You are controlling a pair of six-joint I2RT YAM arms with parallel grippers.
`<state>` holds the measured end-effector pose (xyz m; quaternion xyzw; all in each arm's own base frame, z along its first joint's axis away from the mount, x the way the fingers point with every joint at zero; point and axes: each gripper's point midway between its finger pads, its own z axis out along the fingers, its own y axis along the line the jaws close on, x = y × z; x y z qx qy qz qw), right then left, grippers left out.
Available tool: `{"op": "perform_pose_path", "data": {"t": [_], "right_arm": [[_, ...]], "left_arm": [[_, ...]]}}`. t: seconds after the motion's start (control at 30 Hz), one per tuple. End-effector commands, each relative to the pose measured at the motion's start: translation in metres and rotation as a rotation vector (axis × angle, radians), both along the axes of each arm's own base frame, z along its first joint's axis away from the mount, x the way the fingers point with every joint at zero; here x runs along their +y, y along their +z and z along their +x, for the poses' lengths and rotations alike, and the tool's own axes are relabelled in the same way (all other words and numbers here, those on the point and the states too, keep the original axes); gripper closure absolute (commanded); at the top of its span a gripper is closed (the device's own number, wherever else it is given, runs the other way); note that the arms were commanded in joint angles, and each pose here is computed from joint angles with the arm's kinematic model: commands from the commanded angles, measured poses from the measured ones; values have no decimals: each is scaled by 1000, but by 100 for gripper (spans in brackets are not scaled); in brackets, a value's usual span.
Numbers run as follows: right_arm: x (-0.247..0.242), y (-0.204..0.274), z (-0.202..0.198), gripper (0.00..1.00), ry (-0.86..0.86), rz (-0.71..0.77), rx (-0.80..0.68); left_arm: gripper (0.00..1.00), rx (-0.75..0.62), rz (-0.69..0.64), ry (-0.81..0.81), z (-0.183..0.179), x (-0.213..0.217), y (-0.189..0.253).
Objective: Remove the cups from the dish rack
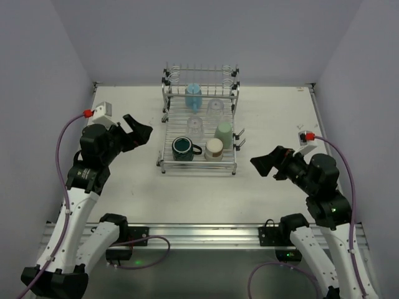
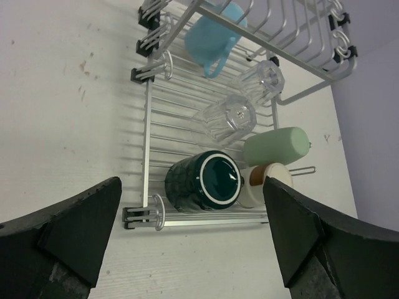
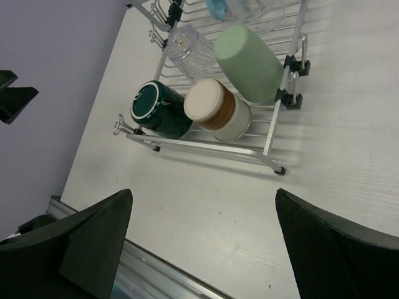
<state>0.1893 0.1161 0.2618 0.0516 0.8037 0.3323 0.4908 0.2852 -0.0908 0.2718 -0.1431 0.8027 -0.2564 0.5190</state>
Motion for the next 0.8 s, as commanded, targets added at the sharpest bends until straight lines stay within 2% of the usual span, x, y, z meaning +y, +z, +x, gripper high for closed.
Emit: {"op": "perform_pose_path", "data": {"t": [0.0,0.1,0.27,0.4,0.53,0.77], "right_arm": [[9,-2,9,1,45,-17,6],[28,-5,19,1,110,-30,43],[66,2,48,1,115,-186,78],[86,-6,86,1,97,-324,118],[100,-7,121,1,78,-402,118],[117,-54,153,1,75,-548,210]], "left_arm": [[0,-69,32,-125,-5,-15,20],[0,-33,23,-205,-1,-31,6],[1,20,61,-186,5,-36,-16],[1,0,19,-214,1,-43,-14],[1,-13,13,-240,-3,-47,-11],[1,-8,32,-243,-7,-45,-20]]}}
